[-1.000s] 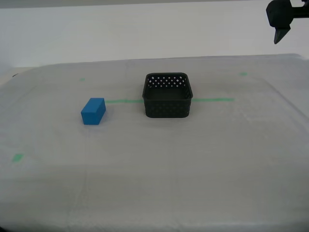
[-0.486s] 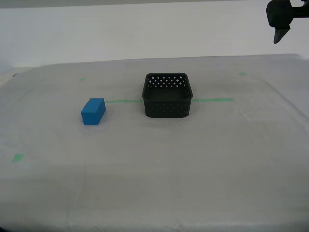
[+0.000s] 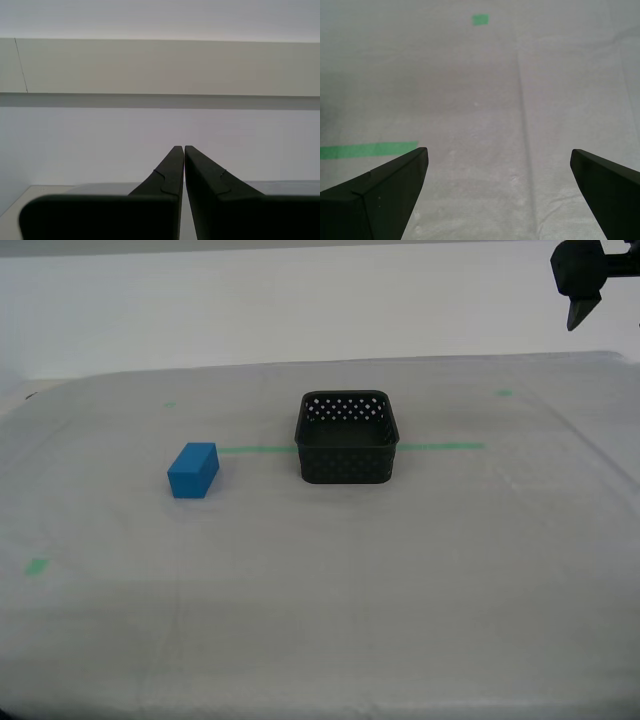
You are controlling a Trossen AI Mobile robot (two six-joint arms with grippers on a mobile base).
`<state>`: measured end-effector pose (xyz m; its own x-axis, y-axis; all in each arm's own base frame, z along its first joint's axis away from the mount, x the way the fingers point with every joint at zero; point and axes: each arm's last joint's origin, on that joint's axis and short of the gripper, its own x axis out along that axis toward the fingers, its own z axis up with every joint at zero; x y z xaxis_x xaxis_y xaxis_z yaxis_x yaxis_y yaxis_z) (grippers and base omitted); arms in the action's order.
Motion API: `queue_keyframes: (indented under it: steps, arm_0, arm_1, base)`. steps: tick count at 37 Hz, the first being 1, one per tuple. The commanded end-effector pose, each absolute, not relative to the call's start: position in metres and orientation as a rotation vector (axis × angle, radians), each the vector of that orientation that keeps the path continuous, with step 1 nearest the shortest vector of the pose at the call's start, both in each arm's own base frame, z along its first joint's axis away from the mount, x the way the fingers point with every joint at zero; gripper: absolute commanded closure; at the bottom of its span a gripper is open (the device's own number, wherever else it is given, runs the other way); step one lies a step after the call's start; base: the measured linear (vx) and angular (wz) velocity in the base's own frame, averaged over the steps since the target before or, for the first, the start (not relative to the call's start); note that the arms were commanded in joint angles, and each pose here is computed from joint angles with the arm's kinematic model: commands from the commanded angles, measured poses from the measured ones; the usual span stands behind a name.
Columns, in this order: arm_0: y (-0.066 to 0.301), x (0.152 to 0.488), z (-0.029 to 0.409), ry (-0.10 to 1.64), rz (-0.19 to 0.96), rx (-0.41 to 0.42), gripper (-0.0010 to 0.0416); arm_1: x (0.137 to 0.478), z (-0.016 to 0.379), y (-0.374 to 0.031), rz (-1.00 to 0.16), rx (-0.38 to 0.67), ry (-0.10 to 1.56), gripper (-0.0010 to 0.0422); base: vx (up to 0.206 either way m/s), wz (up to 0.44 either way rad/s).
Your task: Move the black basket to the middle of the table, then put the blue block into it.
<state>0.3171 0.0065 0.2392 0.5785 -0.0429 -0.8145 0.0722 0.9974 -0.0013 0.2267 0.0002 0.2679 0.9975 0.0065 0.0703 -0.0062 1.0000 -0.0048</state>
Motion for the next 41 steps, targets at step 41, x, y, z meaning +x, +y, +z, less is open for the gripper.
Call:
queue_keyframes:
  steps: [41]
  arm_0:
    - [0.0066,0.3172,0.2398,0.949,-0.065,0.032,0.0007]
  arm_1:
    - [0.2267,0.2689,0.0001,0.005,-0.041,-0.076,0.0412]
  base:
    - [0.000,0.000]
